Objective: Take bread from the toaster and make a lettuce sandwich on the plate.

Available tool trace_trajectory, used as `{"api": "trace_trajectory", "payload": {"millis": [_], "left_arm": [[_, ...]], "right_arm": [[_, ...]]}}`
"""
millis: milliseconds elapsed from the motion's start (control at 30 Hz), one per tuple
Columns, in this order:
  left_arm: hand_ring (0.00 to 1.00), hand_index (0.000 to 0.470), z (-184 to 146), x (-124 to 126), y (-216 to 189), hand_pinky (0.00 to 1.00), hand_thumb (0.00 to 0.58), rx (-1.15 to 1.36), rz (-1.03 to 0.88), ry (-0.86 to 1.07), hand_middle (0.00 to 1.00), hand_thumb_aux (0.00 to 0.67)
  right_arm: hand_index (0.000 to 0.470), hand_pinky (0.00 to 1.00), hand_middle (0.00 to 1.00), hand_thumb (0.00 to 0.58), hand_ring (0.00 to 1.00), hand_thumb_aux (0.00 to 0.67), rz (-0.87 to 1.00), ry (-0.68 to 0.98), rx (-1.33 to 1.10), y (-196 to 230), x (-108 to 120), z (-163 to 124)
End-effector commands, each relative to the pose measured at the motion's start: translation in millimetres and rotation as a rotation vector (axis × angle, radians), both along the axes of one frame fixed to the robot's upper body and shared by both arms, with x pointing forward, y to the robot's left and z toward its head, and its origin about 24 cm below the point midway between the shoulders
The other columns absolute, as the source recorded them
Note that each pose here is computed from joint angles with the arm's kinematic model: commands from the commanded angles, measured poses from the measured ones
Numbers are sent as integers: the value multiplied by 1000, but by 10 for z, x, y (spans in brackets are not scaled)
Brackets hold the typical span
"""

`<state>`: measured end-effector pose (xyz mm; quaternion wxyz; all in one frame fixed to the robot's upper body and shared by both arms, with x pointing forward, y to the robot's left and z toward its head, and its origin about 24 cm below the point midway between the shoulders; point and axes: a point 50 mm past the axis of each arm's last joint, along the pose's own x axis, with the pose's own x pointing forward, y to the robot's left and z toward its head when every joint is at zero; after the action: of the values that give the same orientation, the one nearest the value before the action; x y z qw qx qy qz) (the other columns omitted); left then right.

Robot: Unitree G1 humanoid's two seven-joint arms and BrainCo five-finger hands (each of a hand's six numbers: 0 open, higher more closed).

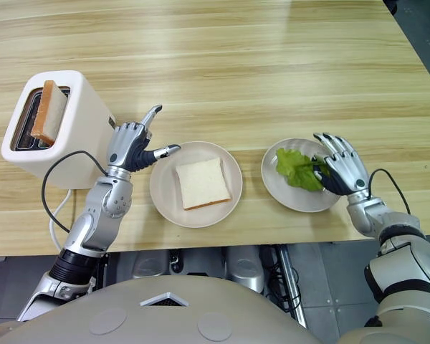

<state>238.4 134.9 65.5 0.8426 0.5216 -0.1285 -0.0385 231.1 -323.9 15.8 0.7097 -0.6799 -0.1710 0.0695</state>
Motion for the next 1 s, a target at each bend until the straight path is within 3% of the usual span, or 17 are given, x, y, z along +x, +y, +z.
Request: {"api": "trace_trajectory", "payload": {"millis": [33,133,167,367,533,800,1000], "left_arm": [[1000,0,117,32,113,1000,0,1,29,-46,1000,0],[1000,0,229,43,173,1000,0,-12,46,-86,1000,0],[1000,0,267,46,190,1000,0,-17,50,-100,1000,0],[1000,0,410,43,273,1000,0,-43,60,-146,1000,0],[1000,0,551,0,384,1000,0,-57,82,-194,1000,0],[1000,0,671,-26,603,1000,0,-32,143,-236,1000,0],[1000,0,652,-49,680,1000,0,-36,169,-223,1000,0]], "right_arm": [[460,0,0,580,0,670,139,-56,102,214,183,209],[460,471,471,580,471,670,276,-61,169,451,298,355],[460,510,510,580,510,670,327,-54,183,546,328,399],[460,463,463,580,463,670,594,19,278,1166,372,554],[460,373,373,580,373,670,758,204,271,1620,284,445],[460,365,365,580,365,670,811,308,189,1923,296,245],[460,255,255,580,255,670,791,293,167,1974,378,216]]}}
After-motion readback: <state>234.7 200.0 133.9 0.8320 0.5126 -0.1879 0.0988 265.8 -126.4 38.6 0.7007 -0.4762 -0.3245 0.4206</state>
